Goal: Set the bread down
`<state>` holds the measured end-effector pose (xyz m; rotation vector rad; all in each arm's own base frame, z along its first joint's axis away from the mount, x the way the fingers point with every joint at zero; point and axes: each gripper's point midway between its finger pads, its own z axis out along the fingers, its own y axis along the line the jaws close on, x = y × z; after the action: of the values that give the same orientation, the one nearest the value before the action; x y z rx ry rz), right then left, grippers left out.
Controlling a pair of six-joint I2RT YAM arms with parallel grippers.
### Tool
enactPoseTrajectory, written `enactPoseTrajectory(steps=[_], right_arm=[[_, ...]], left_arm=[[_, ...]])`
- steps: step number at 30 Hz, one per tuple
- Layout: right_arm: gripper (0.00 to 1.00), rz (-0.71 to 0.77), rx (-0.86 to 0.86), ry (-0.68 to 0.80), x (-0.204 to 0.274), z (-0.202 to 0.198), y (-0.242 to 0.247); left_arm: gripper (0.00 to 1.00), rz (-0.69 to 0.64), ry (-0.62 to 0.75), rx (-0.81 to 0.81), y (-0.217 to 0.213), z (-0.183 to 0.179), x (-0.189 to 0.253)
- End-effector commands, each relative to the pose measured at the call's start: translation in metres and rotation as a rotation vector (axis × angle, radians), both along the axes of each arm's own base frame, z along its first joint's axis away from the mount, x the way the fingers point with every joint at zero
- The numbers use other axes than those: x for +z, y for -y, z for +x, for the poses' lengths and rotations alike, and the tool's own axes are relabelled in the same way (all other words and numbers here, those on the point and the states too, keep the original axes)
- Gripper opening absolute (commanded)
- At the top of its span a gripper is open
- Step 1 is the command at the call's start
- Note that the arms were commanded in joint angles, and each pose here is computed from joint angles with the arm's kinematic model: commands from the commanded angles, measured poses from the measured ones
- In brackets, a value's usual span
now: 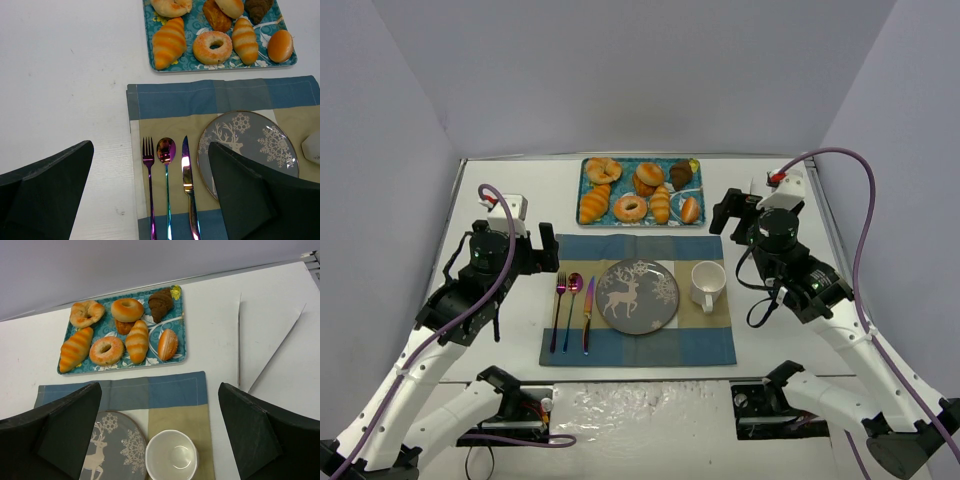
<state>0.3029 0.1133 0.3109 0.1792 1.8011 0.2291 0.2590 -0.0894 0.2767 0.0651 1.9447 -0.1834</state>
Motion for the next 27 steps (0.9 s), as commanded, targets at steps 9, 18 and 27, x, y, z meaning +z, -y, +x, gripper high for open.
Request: enactPoseTrajectory(steps=[9,18,27], right_arm=[[1.00,-0.066,-0.232,-0.034,-0.008,0.043,0.043],[1.00,-0.068,-0.324,-0.243,-0.076,0.100,0.118],[1.00,-0.025,-0.342,-0.358,-0.146,0.131,0.140]], left_arm=[[0.97,-0.029,0.071,-0.008,0.004,0.005,0.024],[0.97,-0.028,0.071,-0.008,0.005,0.005,0.023],[0.97,-0.028,0.074,-0.007,0.004,0.005,0.024]])
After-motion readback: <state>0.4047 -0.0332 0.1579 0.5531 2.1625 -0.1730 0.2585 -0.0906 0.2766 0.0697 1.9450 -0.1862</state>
